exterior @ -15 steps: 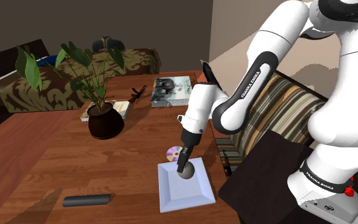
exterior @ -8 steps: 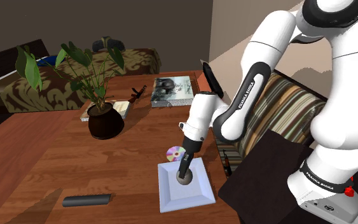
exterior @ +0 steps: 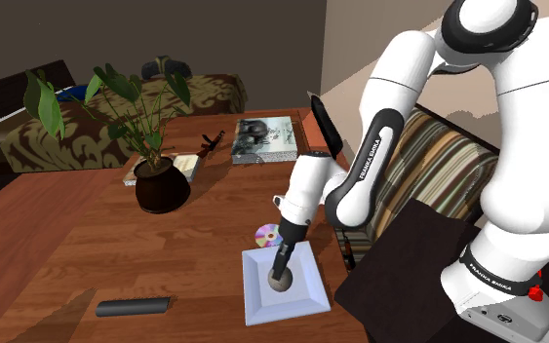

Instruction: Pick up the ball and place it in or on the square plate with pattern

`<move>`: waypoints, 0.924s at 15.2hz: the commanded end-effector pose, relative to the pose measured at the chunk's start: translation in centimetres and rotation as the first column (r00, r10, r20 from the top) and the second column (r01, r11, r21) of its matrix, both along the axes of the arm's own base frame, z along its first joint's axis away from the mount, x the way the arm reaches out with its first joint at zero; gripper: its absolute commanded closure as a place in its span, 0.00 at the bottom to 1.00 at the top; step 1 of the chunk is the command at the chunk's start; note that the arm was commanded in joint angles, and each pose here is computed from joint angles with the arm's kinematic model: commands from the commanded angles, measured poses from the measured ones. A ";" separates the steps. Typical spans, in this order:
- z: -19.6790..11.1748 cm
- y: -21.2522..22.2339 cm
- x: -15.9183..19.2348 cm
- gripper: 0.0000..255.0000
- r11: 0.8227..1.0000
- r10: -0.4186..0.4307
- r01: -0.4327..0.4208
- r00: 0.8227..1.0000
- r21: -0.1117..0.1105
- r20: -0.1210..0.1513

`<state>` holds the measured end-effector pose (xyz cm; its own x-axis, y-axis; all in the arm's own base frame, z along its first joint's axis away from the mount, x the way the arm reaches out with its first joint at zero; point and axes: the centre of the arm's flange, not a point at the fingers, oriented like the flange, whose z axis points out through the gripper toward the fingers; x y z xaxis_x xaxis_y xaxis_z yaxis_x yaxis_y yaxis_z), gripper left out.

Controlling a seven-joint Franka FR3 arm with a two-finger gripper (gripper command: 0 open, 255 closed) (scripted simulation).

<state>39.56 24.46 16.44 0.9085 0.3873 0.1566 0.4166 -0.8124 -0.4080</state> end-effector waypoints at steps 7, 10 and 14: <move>-0.5 -0.5 0.3 0.00 1.000 -0.005 0.004 1.000 -0.010 -0.014; -0.4 -0.5 0.2 0.00 1.000 -0.005 0.004 1.000 -0.010 -0.014; 2.9 -2.2 0.1 0.00 1.000 -0.005 0.004 1.000 -0.011 -0.014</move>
<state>39.75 22.77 18.19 0.9124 0.3843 0.1410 0.4073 -0.8178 -0.4067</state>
